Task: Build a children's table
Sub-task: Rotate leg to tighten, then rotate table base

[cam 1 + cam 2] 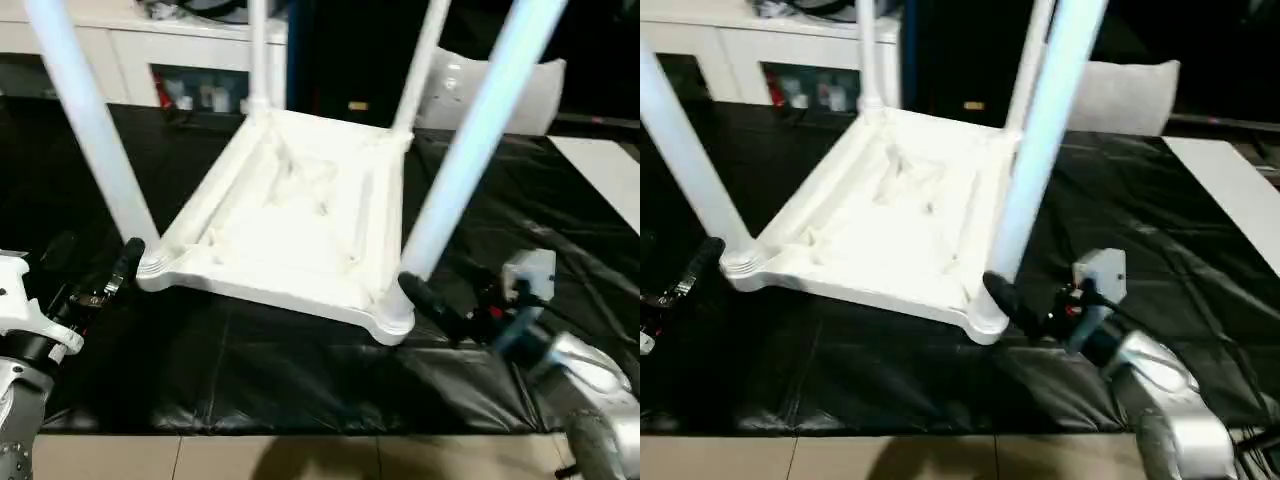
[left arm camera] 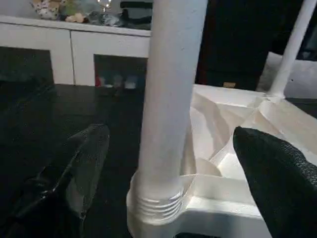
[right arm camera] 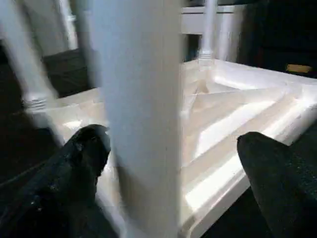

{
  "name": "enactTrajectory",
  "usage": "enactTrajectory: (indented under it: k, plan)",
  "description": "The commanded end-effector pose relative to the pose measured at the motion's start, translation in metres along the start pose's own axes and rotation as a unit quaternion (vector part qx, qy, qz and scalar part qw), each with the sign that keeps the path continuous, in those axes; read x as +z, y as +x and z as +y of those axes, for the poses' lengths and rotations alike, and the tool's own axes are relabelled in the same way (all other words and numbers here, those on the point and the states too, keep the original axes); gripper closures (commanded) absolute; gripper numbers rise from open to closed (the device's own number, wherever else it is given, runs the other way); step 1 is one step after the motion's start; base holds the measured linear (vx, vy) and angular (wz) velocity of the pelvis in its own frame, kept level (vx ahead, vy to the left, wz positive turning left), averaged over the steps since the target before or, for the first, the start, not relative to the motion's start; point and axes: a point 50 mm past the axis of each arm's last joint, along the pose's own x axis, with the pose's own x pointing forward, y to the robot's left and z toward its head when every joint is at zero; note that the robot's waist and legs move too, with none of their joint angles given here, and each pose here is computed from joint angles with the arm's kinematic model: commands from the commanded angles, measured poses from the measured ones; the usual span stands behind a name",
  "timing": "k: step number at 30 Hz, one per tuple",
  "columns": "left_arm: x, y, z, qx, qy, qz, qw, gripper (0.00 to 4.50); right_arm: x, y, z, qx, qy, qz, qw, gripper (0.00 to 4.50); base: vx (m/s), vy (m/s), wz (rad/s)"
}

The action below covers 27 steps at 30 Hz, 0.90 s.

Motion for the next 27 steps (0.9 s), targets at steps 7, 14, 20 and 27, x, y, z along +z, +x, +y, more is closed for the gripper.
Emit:
enactTrajectory:
  k: [7,14,20,27]
  plan:
    - [-0.003,0.005,-0.011,-0.076,0.003,0.022,0.997,0.10,-0.006,-0.004,-0.031,-0.137,-0.034,0.015,0.990,0.00,0.000,0.000,0.00]
    - [-0.002,0.007,-0.023,-0.128,-0.029,0.024,0.991,0.10,0.009,-0.050,-0.073,-0.258,-0.089,0.012,0.962,0.00,0.000,0.000,0.00]
    - [-0.008,0.017,-0.045,-0.212,-0.063,0.042,0.974,0.10,-0.002,-0.055,-0.045,-0.090,-0.104,0.095,0.986,0.00,0.000,0.000,0.00]
    - [-0.018,0.039,-0.056,-0.259,-0.070,0.055,0.962,0.10,0.000,-0.041,-0.014,0.011,-0.057,0.087,0.995,0.00,0.000,0.000,0.00]
